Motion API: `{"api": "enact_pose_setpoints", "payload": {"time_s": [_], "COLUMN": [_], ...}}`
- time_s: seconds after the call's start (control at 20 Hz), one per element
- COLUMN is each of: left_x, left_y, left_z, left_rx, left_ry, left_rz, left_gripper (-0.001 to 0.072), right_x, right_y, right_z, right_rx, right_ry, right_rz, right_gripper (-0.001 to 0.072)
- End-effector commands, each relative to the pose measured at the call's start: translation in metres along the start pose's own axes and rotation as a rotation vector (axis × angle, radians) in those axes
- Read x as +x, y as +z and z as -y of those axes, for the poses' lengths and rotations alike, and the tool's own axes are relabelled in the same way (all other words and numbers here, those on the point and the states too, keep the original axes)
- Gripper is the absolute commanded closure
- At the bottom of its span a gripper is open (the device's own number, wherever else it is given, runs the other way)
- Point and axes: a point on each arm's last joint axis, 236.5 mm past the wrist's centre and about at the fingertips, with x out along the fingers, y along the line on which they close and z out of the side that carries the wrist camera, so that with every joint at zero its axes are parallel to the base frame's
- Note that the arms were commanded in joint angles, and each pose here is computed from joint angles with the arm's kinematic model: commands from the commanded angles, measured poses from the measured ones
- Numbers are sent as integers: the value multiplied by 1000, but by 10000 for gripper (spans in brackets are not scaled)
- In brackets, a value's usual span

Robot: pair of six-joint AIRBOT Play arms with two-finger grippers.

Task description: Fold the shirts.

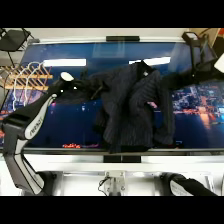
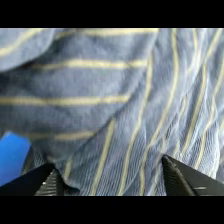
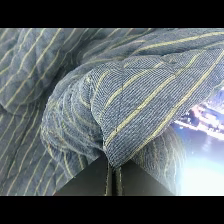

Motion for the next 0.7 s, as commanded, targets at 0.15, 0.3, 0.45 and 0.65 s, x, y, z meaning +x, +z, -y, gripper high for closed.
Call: {"api": "enact_pose_setpoints", "payload": {"time_s": [0.15,0.3,0.45,0.65], "left_x": [-4,-73,-199,-314], "left_y": [42,95,142,93], "left_z": [56,151,255,316], "left_rx": [174,414,620,935], "left_ry": [-163,-273,-344,-226], "left_rz": [177,398,773,995], "left_gripper": [652,655,655,656], "right_x": [11,14,-75,-214], "right_y": [48,127,228,250], "right_z": [13,42,66,40], "right_rx": [100,159,222,160], "right_ry": [-28,-81,-113,-111], "right_rz": [182,508,1131,1440], "right_gripper": [613,614,614,615]}}
